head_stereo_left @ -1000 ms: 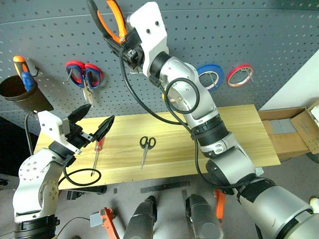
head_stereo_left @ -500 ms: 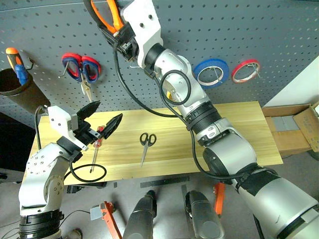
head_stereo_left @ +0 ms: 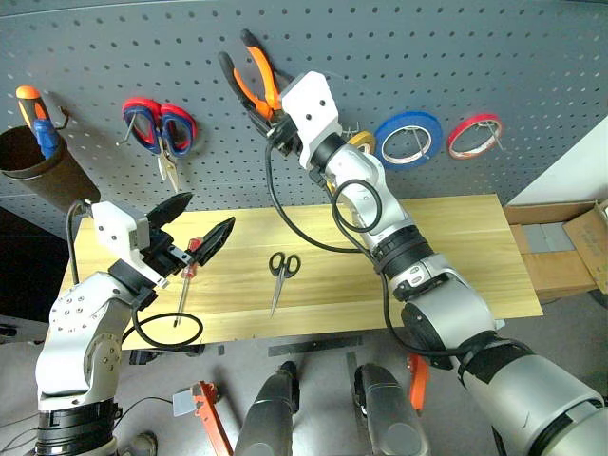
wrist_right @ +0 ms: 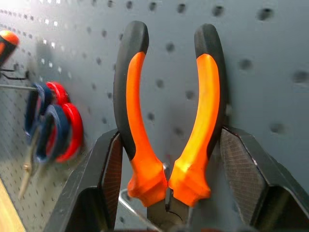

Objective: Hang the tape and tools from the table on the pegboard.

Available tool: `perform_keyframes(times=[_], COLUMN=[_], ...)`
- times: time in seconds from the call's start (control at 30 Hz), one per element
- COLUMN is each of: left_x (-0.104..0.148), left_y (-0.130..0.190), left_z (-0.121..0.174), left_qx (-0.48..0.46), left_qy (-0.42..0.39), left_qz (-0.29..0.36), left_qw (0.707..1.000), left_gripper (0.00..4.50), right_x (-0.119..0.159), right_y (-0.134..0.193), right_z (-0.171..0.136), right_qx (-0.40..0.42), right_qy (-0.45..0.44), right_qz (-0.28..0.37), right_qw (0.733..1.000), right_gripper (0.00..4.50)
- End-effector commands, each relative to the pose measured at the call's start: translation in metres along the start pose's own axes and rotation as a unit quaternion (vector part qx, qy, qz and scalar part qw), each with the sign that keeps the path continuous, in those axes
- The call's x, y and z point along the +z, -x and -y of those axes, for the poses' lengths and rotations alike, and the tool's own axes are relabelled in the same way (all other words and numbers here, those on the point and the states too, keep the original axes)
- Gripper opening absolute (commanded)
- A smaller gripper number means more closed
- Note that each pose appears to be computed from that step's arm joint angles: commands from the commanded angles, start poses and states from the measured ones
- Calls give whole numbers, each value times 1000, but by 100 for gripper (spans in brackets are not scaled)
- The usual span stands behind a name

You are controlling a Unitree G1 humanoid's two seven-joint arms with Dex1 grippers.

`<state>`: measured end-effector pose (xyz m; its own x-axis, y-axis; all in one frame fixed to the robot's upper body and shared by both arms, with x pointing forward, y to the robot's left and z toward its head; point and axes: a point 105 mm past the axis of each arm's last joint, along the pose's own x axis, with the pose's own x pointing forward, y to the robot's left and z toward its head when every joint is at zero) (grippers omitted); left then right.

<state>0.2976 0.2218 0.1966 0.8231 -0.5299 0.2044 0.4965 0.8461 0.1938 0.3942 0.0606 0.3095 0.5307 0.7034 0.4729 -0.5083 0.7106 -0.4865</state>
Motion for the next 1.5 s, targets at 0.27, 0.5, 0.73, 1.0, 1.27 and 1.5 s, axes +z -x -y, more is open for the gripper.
perform_keyframes(times=[0.27, 0.5, 0.73, 1.0, 1.27, 1.5], left_x=[4, -3, -35, -60, -105, -142], left_y=[-4, -3, 7, 6, -3, -6], left_z=[-2, -5, -9, 26, 64, 96], left_qx=[0, 18, 72, 51, 69, 67], left_qy=[-15, -19, -13, 27, 44, 63], left_qz=[12, -7, -110, -200, -328, -409], left_qw=[1000, 1000, 991, 978, 941, 908], left_gripper=[450, 450, 450, 450, 450, 450], right_x=[17, 25, 52, 63, 55, 42], right_y=[2, 17, 74, 142, 200, 211], right_z=[0, 4, 15, -1, -32, -38], right_qx=[-1, 18, 120, 245, 339, 335], right_qy=[-21, -36, -163, -261, -288, -287], right_qz=[15, -14, -62, -137, -228, -257], right_qw=[1000, 999, 977, 924, 866, 860], right_gripper=[360, 445, 445, 445, 445, 445])
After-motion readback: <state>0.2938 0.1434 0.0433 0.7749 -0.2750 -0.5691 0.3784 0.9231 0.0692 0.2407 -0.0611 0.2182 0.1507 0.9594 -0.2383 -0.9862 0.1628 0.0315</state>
